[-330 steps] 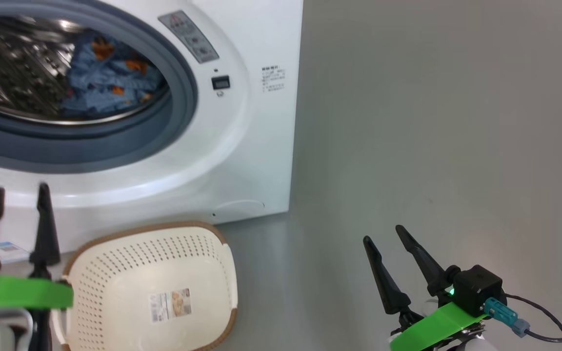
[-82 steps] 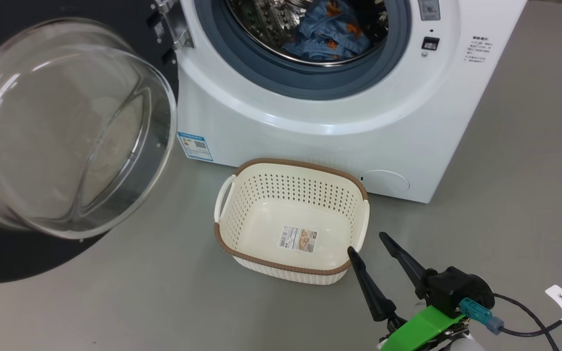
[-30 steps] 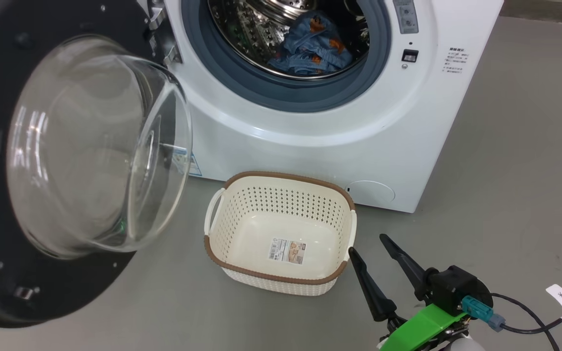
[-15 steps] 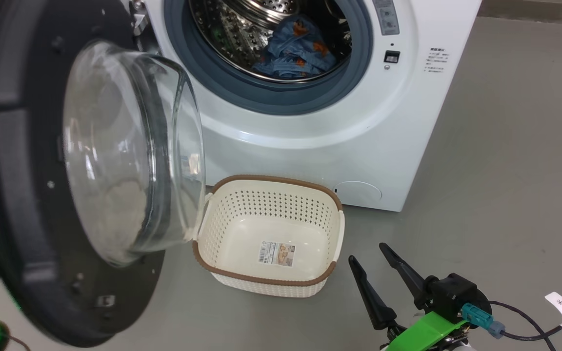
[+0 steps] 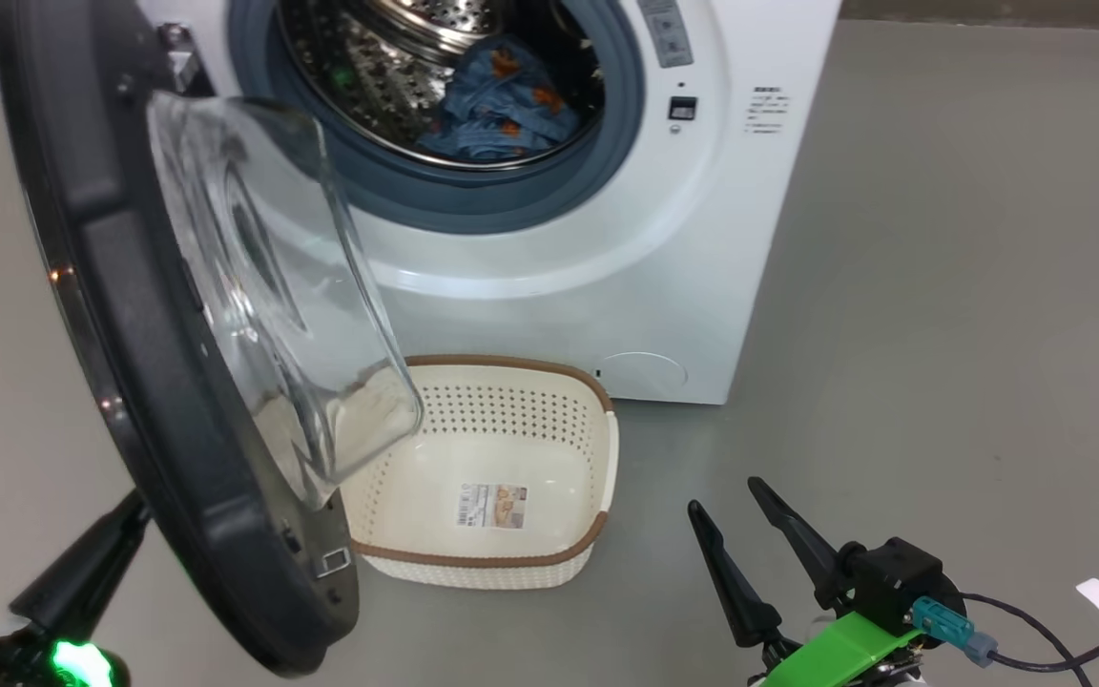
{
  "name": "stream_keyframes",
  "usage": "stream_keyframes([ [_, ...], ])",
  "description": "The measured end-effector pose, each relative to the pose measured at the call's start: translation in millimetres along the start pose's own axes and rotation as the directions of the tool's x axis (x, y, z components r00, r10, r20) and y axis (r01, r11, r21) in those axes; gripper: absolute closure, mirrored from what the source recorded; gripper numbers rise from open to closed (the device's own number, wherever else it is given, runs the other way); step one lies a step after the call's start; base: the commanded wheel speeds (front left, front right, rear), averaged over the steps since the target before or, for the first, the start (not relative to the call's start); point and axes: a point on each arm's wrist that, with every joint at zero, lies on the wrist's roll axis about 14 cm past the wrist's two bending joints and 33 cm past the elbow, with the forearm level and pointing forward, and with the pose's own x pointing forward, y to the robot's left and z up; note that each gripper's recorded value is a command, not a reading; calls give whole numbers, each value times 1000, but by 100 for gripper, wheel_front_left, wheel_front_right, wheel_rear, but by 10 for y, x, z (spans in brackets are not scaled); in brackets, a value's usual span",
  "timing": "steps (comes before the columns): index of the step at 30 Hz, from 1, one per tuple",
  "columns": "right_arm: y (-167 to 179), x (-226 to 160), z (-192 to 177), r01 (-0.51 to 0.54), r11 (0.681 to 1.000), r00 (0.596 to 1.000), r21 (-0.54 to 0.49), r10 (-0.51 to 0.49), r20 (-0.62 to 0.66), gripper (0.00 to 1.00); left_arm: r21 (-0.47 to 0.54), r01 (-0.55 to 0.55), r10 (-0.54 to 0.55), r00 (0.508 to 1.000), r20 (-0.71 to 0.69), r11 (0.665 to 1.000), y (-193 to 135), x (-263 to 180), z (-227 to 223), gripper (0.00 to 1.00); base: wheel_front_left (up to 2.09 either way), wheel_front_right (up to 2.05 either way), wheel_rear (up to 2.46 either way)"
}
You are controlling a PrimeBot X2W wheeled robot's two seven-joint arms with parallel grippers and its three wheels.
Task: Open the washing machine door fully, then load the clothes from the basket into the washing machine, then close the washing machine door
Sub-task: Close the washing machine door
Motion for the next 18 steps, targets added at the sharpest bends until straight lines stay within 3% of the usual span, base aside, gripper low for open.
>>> stream_keyframes([
  [18,-516,-422,165,193,981,980,-4,-193,48,0,-79,45,-55,992,-117,996,128,906,-429,100,0,0,0],
])
